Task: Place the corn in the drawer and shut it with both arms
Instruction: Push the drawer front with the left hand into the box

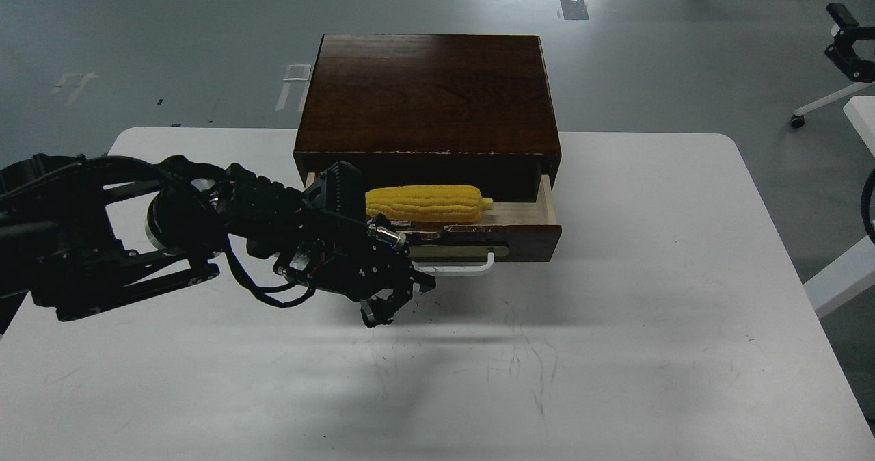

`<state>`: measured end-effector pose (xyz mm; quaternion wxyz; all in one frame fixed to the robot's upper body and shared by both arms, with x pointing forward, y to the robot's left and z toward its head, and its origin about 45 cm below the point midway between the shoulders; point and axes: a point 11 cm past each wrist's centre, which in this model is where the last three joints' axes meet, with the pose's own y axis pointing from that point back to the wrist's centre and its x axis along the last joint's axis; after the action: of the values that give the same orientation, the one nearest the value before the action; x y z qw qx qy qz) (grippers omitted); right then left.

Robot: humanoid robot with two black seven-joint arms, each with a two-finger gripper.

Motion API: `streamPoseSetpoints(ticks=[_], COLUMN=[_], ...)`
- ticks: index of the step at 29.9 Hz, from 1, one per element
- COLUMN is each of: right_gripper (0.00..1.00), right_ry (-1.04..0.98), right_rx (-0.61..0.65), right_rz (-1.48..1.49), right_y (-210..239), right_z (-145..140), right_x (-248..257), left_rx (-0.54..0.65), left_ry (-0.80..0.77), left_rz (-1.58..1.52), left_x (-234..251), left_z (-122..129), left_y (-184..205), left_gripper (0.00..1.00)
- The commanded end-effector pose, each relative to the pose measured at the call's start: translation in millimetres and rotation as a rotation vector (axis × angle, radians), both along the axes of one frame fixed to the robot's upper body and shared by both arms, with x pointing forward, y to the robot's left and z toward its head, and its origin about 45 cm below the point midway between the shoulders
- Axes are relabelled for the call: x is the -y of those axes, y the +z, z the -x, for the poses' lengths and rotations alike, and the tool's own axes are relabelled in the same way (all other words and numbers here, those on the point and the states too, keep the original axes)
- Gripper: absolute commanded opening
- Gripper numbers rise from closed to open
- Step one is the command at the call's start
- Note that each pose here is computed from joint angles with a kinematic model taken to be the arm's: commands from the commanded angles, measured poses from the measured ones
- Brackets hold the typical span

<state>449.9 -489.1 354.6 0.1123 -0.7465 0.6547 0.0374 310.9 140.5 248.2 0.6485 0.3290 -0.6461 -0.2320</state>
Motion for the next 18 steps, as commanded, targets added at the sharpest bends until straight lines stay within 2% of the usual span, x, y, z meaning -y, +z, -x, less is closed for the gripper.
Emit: streamPoseSetpoints(ticks=[1, 18], right_gripper=[1.0, 1.0], right_ry=[0.002, 0.011], right_rx=[0.0, 0.003], right_rz=[-0.001, -0.009], right_y=[-0.4, -0.2], right_z=[-0.3, -0.6], right_x=[-1.1, -4.0], left_rx=[0.008, 0.029], left_ry=[0.007, 0.029], left_rz=[-0.003, -0.014], left_x=[-2.9, -6.8], left_z=[-2.2, -12.9], left_y=[2.5, 6.3], left_gripper=[0.0, 0.0])
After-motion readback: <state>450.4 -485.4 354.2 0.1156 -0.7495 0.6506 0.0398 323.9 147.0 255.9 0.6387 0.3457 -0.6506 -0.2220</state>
